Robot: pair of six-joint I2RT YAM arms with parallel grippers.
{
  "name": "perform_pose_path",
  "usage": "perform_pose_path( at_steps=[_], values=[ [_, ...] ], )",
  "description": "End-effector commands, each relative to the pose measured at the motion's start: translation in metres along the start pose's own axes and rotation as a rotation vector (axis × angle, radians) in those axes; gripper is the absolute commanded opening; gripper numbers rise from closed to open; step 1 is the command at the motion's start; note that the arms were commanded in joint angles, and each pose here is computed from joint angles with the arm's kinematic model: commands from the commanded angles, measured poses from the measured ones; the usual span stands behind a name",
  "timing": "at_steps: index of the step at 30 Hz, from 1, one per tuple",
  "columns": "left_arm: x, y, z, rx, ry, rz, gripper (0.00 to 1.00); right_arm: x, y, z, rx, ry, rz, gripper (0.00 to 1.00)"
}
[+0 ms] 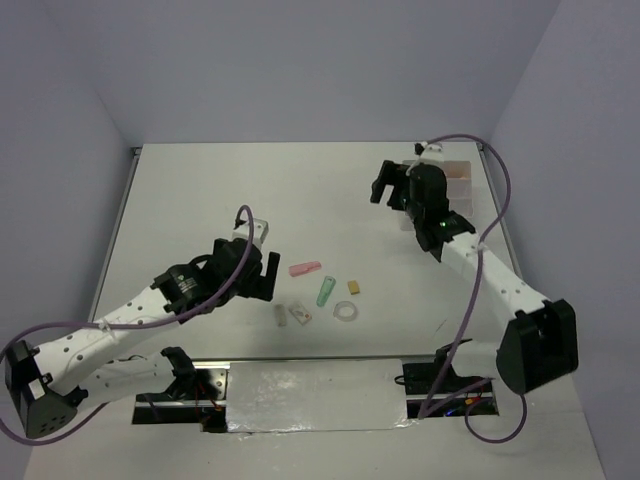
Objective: Sort the stationery into containers
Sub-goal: Pick up the pen from the center of the board.
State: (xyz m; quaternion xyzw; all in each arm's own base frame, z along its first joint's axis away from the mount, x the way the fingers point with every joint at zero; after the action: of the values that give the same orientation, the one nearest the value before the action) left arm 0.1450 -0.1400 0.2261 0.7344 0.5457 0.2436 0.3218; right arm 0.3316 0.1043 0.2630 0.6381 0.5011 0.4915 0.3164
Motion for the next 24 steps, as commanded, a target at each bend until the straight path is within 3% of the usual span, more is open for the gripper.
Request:
perform_pose_path(
  at_steps=[1,4,10,14,19,24],
  values=[
    [-0.021,0.022,0.004,-0.061,-0.113,-0.103,0.99,-0.007,-0.023,-0.038,0.057,-0.009,0.069,1.00],
    [-0.034,0.024,0.019,-0.020,-0.112,-0.119,0.99,-0.004,-0.040,-0.060,0.136,0.012,0.049,1.00],
    [-0.066,0.016,0.054,0.045,-0.139,-0.110,0.98,-0.013,-0.059,-0.097,0.147,0.000,0.034,1.00],
    [-0.089,0.014,0.075,0.088,-0.172,-0.058,0.91,-0.019,-0.052,-0.118,0.107,0.008,0.035,1.00],
    [-0.116,0.014,0.094,0.142,-0.191,0.033,0.72,-0.022,-0.045,-0.137,0.089,0.047,0.020,1.00],
    [-0.134,0.002,0.115,0.201,-0.184,0.078,0.70,-0.024,-0.053,-0.142,0.118,0.085,0.001,1.00]
  ],
)
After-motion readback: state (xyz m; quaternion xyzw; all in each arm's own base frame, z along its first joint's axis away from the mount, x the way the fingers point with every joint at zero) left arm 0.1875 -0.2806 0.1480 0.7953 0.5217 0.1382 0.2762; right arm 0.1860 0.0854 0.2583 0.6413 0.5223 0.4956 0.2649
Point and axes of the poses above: each gripper's point midway between its finger pads, its own z axis out along the fingers, its own x axis along the line the jaws close on, y = z × x, the point moved 9 cm from there along -z, back along the fingers, and after that the axes turned 3 degrees about z, right-handed, at the moved point
